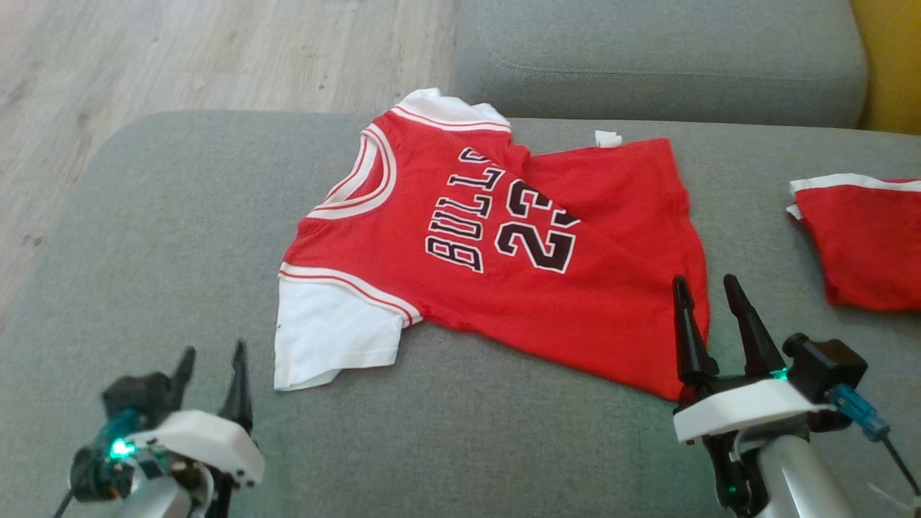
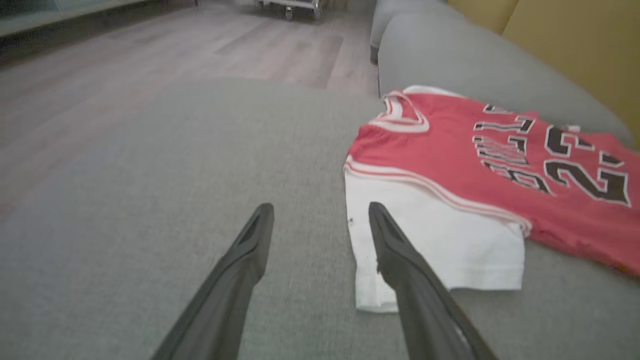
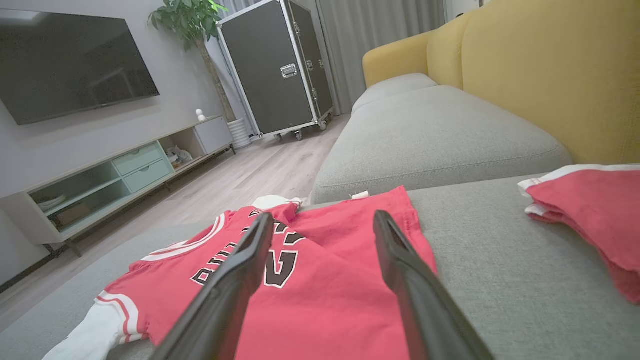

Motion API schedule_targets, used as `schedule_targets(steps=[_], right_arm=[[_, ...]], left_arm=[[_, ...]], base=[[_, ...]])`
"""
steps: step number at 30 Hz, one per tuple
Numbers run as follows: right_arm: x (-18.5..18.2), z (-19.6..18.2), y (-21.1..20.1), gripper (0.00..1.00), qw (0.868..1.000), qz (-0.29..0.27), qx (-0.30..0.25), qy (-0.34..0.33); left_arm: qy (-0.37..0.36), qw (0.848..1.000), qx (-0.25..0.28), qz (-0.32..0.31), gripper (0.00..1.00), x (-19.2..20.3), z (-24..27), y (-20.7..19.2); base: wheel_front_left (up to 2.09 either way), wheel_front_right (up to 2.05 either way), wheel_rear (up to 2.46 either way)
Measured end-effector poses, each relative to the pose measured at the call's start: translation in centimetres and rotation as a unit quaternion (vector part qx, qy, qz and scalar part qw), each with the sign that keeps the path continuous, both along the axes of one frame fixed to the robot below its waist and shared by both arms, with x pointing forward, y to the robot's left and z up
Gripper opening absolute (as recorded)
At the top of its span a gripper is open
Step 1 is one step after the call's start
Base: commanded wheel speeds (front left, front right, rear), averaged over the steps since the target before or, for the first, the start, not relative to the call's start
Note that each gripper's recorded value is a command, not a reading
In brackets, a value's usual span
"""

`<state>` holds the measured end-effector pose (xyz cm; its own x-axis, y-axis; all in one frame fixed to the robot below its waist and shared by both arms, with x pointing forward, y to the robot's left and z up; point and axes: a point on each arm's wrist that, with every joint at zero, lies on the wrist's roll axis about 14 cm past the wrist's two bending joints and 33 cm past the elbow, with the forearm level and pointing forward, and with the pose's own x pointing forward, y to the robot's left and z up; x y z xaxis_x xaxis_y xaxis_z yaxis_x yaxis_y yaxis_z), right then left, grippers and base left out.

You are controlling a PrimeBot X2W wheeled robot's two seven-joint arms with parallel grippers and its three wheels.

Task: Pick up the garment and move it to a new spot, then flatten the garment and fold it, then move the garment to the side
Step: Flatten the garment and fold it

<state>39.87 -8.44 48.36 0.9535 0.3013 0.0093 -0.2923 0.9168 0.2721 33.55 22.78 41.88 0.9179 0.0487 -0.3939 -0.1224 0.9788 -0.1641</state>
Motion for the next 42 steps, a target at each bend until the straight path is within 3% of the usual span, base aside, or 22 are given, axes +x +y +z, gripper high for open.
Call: schedule_targets(steps=[8, 20, 29, 36, 42], right_arm=[[-0.1, 1.9, -1.2, 1.00, 0.999, -0.018, 0.006, -0.030], [-0.1, 3.6, -3.7, 1.00, 0.997, -0.051, -0.004, -0.060], [0.0, 3.1, -4.5, 1.00, 0.996, -0.064, -0.005, -0.055], [0.2, 2.3, -4.7, 1.00, 0.997, -0.065, -0.010, -0.044], [0.2, 1.2, -5.0, 1.00, 0.997, -0.069, -0.013, -0.029]], left_arm=[[-0.150, 0.989, -0.006, -0.017, 1.00, 3.1, 6.6, -1.1], [-0.247, 0.967, 0.000, -0.061, 1.00, 6.0, 11.2, -5.1], [-0.198, 0.978, -0.007, -0.065, 1.00, 5.5, 6.9, -5.5], [-0.022, 0.999, 0.027, -0.041, 1.00, 3.4, -2.1, -3.2], [0.030, 0.998, 0.038, -0.029, 1.00, 3.9, -4.1, -2.4]], base=[[0.00, 0.00, 0.00], [0.00, 0.00, 0.00], [0.00, 0.00, 0.00], [0.00, 0.00, 0.00], [0.00, 0.00, 0.00]])
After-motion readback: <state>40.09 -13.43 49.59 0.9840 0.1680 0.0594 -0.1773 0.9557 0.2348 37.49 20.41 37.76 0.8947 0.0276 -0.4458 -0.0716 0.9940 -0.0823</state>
